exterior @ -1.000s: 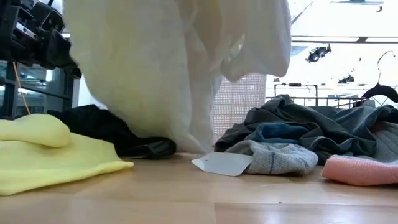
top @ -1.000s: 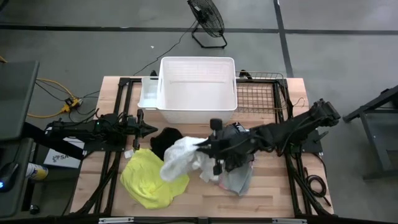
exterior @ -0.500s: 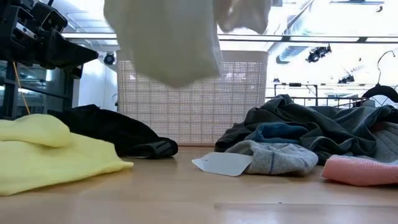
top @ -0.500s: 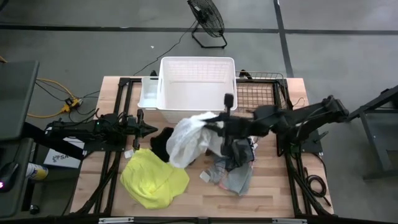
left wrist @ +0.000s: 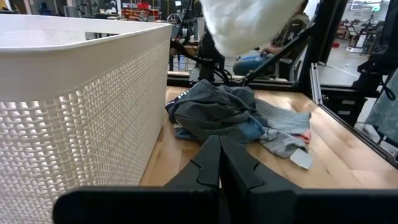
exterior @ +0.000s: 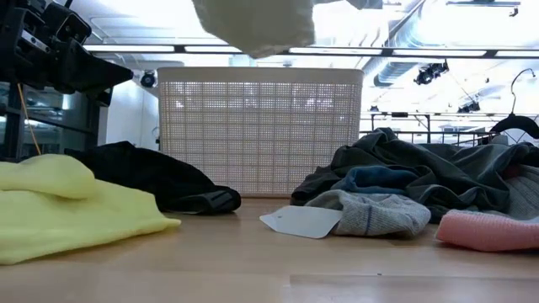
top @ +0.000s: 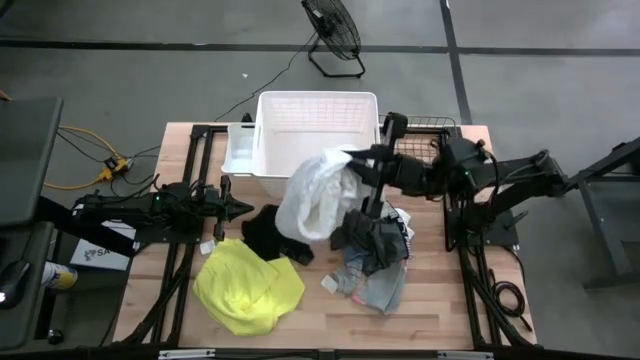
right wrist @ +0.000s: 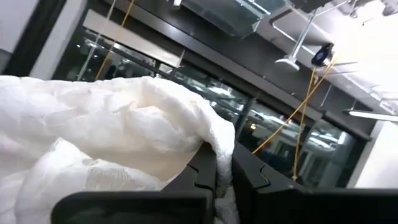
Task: Pick & Place Cloths
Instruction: Put the white shirt into the laundry organizer
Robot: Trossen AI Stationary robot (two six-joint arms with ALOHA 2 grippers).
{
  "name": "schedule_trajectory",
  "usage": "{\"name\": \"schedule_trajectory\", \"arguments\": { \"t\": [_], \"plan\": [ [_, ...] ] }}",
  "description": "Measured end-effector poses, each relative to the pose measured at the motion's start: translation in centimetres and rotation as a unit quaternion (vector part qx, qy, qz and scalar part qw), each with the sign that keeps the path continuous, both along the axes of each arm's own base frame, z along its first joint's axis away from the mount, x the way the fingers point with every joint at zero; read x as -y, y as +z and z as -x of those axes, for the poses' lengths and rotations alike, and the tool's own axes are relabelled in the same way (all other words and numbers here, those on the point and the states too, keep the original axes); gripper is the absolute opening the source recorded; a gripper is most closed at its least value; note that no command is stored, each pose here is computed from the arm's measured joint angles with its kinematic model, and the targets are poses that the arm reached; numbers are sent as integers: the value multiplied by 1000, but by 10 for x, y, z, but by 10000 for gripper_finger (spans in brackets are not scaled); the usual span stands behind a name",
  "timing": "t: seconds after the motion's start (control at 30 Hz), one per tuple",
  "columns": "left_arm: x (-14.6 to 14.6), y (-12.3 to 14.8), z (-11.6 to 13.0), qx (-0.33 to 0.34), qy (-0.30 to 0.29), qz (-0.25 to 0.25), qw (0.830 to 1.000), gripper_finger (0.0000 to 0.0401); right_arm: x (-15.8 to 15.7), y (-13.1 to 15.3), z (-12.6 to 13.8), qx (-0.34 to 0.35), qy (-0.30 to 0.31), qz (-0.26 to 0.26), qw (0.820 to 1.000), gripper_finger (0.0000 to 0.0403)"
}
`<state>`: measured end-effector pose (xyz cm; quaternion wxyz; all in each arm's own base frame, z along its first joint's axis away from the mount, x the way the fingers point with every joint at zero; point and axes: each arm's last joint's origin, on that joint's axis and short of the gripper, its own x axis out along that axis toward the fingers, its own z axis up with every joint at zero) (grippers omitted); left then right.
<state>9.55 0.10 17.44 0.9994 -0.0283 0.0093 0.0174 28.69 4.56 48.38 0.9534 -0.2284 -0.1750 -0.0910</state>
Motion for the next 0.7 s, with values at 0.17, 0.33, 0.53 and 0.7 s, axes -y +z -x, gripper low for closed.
{"name": "schedule_trajectory", "arguments": {
  "t": [0.17,0.33,0.53,0.7],
  "plan": [
    [0,0,0,0,0,0,1000,1,12,2,-1,9,-26,22,999,9],
    [0,0,0,0,0,0,1000,1,32,4,-1,21,-60,22,998,9],
    [0,0,0,0,0,0,1000,1,55,11,2,62,-101,19,993,9],
    [0,0,0,0,0,0,1000,1,76,11,4,61,-136,18,989,9]
  ]
}}
